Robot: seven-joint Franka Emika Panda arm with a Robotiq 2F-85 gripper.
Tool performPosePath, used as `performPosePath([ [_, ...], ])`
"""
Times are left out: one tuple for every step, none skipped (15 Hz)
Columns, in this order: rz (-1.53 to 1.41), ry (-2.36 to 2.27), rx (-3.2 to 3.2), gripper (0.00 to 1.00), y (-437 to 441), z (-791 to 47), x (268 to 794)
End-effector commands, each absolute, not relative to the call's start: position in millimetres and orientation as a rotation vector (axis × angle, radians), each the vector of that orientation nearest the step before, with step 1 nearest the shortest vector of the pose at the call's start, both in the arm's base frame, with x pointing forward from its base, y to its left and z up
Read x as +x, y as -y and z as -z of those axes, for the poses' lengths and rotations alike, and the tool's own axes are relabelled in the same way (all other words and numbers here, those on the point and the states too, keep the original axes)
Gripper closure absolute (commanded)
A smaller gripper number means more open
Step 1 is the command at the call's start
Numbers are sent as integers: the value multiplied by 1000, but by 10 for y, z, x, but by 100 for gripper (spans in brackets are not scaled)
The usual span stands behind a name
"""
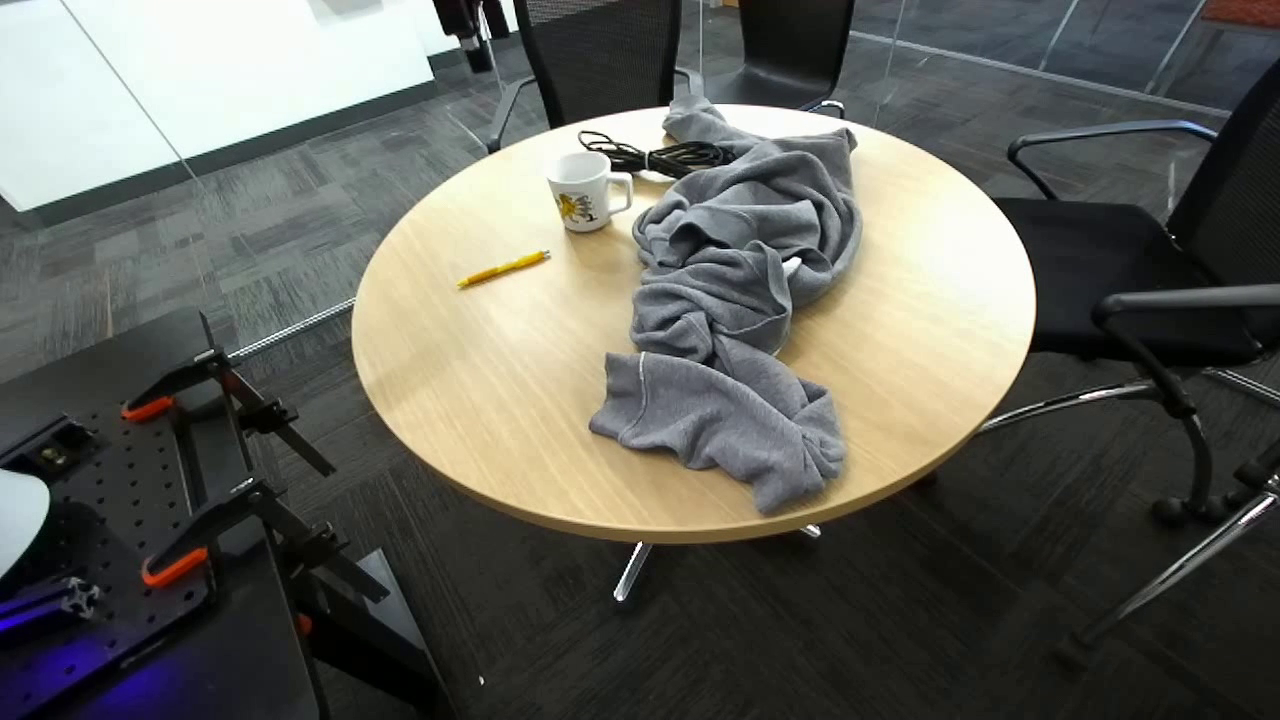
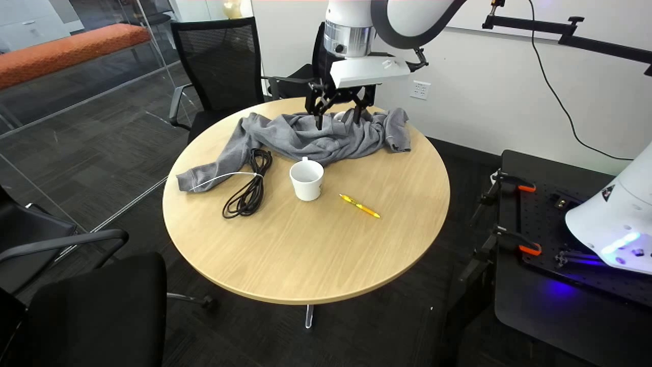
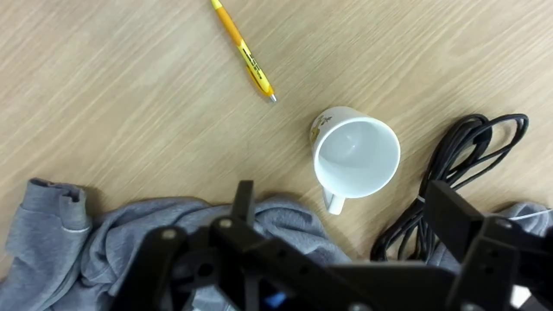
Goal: Move the white cup to the right of the table
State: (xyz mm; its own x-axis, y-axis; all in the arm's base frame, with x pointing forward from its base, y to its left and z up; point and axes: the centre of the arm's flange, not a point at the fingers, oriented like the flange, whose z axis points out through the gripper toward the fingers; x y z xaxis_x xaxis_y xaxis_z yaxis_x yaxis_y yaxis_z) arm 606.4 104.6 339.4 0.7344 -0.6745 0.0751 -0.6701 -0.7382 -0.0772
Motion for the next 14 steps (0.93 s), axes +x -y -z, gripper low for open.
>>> performPosePath([
  [127,-1179,-2831,0,-1027,-3148,6183],
  [109,-1197,-2824,0,-1003,-3067,6185],
  [90,-1212,-2818,0,-973,-2967,6189],
  [72,-1223,-2812,0,-949,-2887,6190],
  [55,-1237,-2808,0,-918,-2804,6189],
  [38,-1252,-2802,0,-889,-2719,6199],
  [13,-1261,-2796,0,-858,-2636,6204],
  [-19,-1259,-2800,0,-844,-2566,6204],
  [-6,-1257,-2820,0,-851,-2647,6110],
  [-23,-1266,-2819,0,-841,-2579,6109],
  [-32,-1270,-2818,0,-840,-2538,6115],
  [-34,-1271,-2817,0,-841,-2523,6125],
  [-33,-1271,-2816,0,-842,-2523,6132],
  [-31,-1271,-2815,0,-842,-2530,6138],
])
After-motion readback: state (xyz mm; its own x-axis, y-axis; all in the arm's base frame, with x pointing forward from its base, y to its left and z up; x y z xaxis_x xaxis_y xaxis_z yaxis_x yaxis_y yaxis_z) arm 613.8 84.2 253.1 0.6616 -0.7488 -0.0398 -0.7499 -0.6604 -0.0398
